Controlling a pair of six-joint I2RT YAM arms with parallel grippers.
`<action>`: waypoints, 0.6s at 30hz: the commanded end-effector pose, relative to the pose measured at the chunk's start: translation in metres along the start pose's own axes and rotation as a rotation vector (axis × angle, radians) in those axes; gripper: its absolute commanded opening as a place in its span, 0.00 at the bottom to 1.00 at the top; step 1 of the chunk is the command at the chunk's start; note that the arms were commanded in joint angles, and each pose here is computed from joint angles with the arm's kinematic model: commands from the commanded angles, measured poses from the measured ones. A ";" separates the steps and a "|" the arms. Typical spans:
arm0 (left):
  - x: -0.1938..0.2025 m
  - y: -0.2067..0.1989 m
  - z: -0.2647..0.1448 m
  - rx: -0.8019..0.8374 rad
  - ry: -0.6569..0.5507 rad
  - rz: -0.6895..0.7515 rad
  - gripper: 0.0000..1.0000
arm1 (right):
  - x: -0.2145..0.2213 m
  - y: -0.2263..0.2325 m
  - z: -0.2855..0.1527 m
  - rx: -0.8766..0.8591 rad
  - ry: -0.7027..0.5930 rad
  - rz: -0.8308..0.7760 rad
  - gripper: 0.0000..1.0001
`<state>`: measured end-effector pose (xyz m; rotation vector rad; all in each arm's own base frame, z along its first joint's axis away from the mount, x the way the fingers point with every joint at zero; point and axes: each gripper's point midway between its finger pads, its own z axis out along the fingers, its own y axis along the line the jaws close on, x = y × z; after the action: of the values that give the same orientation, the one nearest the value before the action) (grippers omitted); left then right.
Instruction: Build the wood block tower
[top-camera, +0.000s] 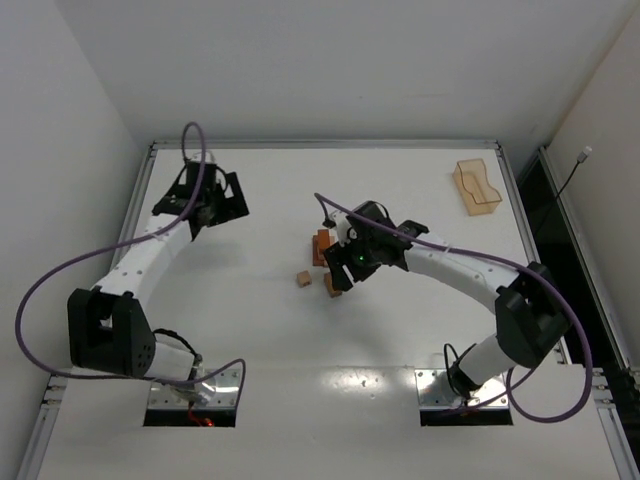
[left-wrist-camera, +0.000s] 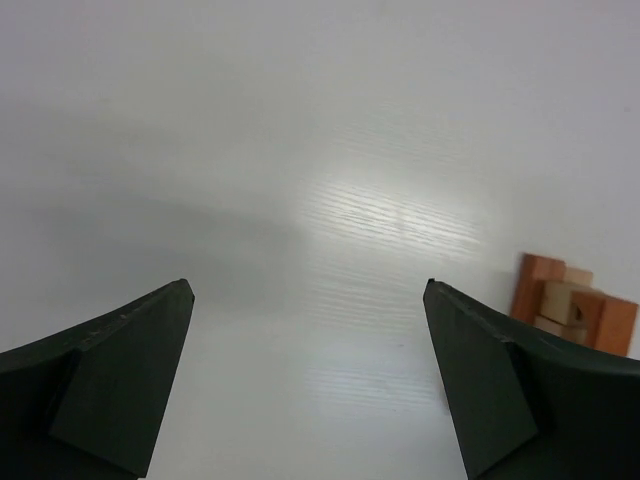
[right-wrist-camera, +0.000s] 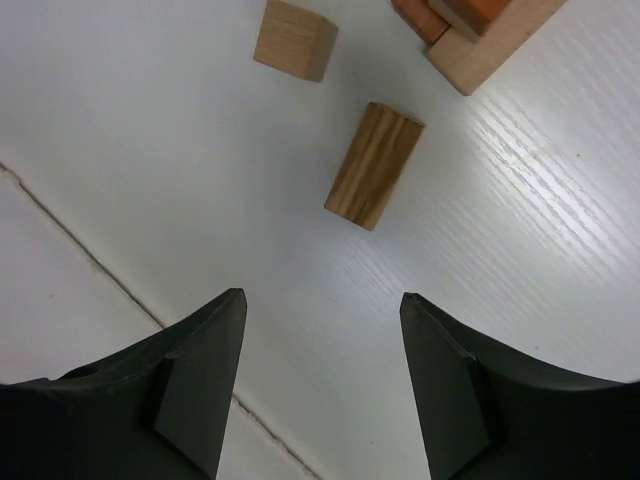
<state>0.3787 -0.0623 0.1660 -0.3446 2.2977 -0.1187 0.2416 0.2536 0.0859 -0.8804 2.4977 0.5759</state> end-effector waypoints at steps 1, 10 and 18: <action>0.001 0.025 -0.003 -0.013 -0.002 -0.060 0.99 | -0.012 -0.005 0.013 0.045 -0.027 0.074 0.59; -0.010 0.058 -0.015 -0.078 -0.056 -0.094 0.99 | -0.001 -0.029 0.025 0.250 -0.042 0.205 0.58; -0.003 0.064 -0.005 -0.071 -0.027 -0.148 0.99 | -0.005 -0.012 0.054 0.226 0.045 0.195 0.55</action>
<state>0.3596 -0.0065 0.1556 -0.5112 2.2844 -0.0723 0.2576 0.2512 0.0304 -0.5936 2.6768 0.3042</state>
